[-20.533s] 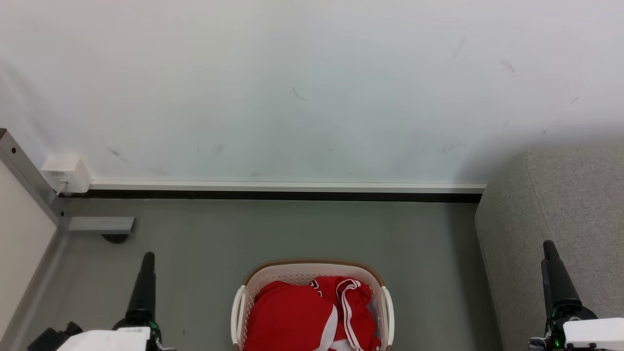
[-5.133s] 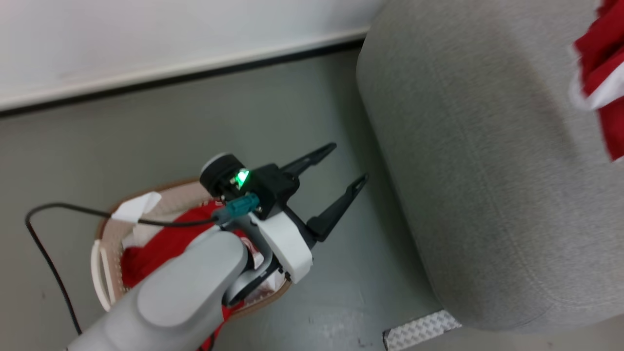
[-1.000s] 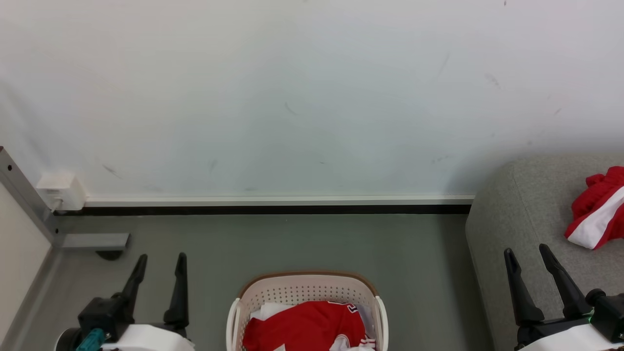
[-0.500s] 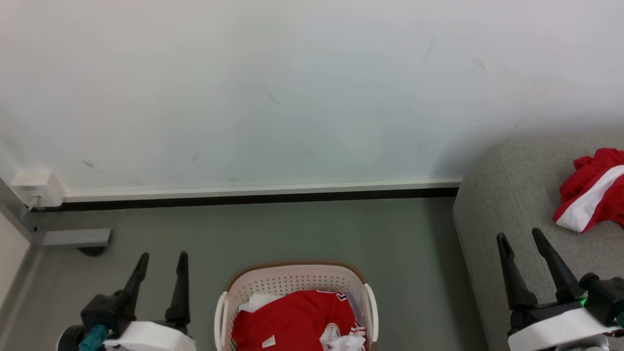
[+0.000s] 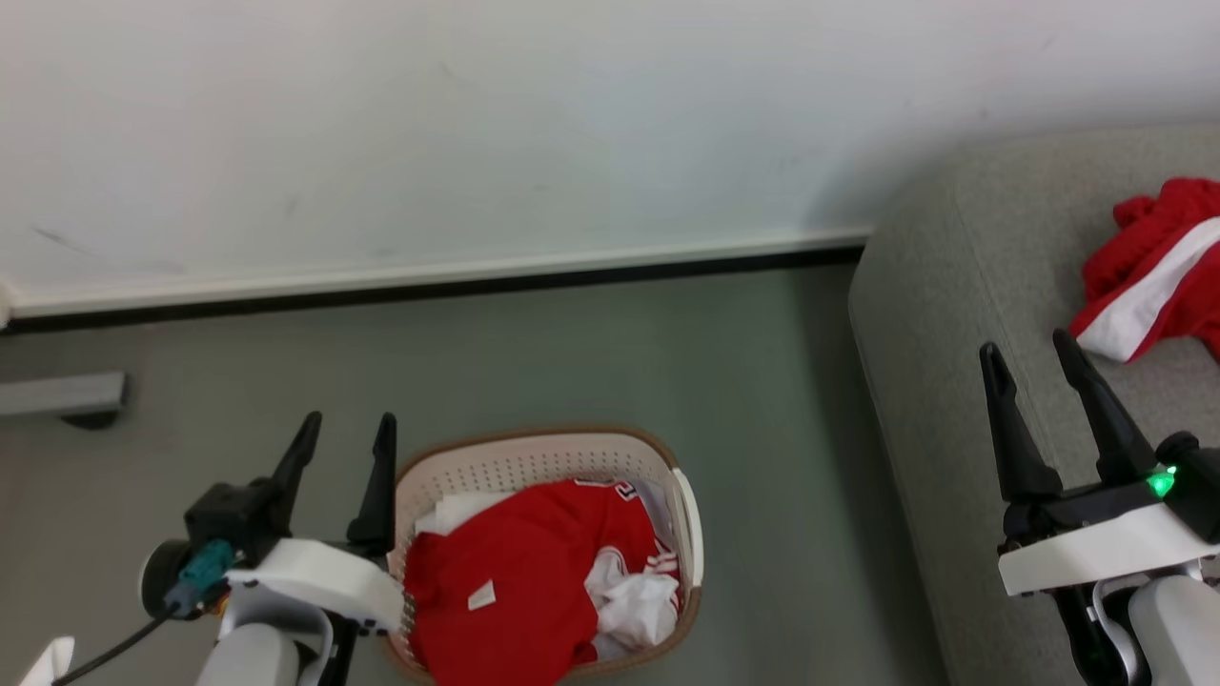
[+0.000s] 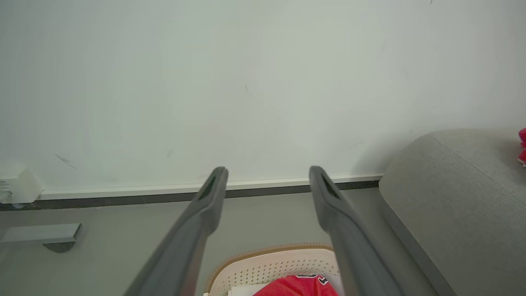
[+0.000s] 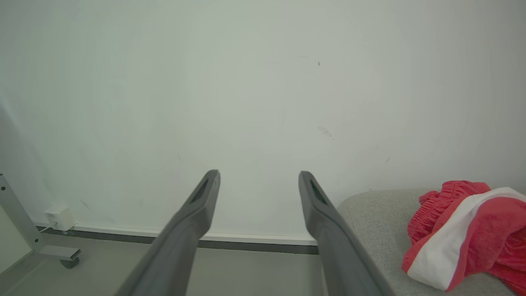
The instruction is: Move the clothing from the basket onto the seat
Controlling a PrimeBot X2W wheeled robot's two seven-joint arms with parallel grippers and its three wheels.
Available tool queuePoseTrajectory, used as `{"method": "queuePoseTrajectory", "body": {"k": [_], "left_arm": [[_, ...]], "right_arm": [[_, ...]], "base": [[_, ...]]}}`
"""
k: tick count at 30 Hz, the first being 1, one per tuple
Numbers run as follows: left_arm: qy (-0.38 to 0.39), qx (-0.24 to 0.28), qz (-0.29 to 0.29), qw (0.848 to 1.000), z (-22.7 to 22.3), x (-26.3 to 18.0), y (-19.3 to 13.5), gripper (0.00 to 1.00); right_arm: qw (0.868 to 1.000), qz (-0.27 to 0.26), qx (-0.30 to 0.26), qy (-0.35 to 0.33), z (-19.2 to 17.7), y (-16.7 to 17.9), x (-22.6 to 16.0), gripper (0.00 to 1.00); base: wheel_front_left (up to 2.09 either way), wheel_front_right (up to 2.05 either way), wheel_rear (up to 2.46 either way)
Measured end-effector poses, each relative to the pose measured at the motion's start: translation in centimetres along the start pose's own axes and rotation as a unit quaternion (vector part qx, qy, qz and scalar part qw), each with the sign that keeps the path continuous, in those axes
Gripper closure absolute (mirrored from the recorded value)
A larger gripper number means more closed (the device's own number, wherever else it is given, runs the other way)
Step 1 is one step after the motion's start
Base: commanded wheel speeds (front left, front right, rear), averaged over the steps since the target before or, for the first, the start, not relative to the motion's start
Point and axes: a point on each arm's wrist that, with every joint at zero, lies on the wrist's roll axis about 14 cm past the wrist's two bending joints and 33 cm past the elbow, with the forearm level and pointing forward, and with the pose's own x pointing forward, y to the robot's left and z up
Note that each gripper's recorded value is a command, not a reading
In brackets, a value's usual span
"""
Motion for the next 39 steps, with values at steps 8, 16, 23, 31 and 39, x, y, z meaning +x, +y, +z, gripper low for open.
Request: {"method": "queuePoseTrajectory", "body": {"k": [8,16,23,31,39], "left_arm": [[0.080,-0.011,-0.038,0.996,-6.0,4.0,-1.3,0.00],[0.176,-0.024,-0.078,0.981,-12.7,6.6,-3.5,0.00],[0.270,-0.019,-0.112,0.956,-18.9,7.0,-5.3,0.00],[0.385,-0.017,-0.151,0.910,-25.5,5.9,-7.5,0.00],[0.479,-0.002,-0.173,0.861,-31.3,4.6,-7.9,0.00]], "right_arm": [[1.000,-0.010,-0.007,0.014,-1.6,-1.5,2.3,0.00],[0.999,-0.030,-0.012,0.012,-2.3,-3.4,4.2,0.00],[0.999,-0.046,-0.021,0.002,-2.5,-4.7,5.4,0.00],[0.997,-0.072,-0.034,0.004,-3.4,-6.7,5.6,0.00],[0.995,-0.097,-0.031,0.015,-5.4,-7.9,5.7,0.00]], "base": [[0.00,0.00,0.00],[0.00,0.00,0.00],[0.00,0.00,0.00],[0.00,0.00,0.00],[0.00,0.00,0.00]]}}
